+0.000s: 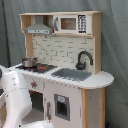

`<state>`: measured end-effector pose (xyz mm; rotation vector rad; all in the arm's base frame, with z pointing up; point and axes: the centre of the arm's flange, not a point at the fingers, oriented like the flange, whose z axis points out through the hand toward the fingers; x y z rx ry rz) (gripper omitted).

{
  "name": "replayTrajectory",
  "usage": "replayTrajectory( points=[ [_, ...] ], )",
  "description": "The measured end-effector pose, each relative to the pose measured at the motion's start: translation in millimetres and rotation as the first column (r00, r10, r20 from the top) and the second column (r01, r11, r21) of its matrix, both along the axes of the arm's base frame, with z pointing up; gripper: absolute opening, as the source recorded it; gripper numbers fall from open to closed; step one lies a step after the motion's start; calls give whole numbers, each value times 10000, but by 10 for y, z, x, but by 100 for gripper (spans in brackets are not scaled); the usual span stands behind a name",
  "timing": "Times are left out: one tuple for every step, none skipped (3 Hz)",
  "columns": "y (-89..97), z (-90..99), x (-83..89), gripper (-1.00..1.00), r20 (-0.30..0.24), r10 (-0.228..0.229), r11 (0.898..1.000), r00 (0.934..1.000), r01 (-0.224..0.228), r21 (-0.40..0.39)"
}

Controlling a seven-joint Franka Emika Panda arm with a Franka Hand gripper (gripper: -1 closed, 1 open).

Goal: Play with the kitchen

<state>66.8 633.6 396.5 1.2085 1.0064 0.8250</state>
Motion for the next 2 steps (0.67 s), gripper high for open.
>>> replayTrajectory(
  points=[
    [48, -176, 99, 100, 860, 158, 9980, 9962, -210, 602],
    [62, -367, 182, 100, 1527, 242, 9909, 9880, -439, 1272]
  ],
)
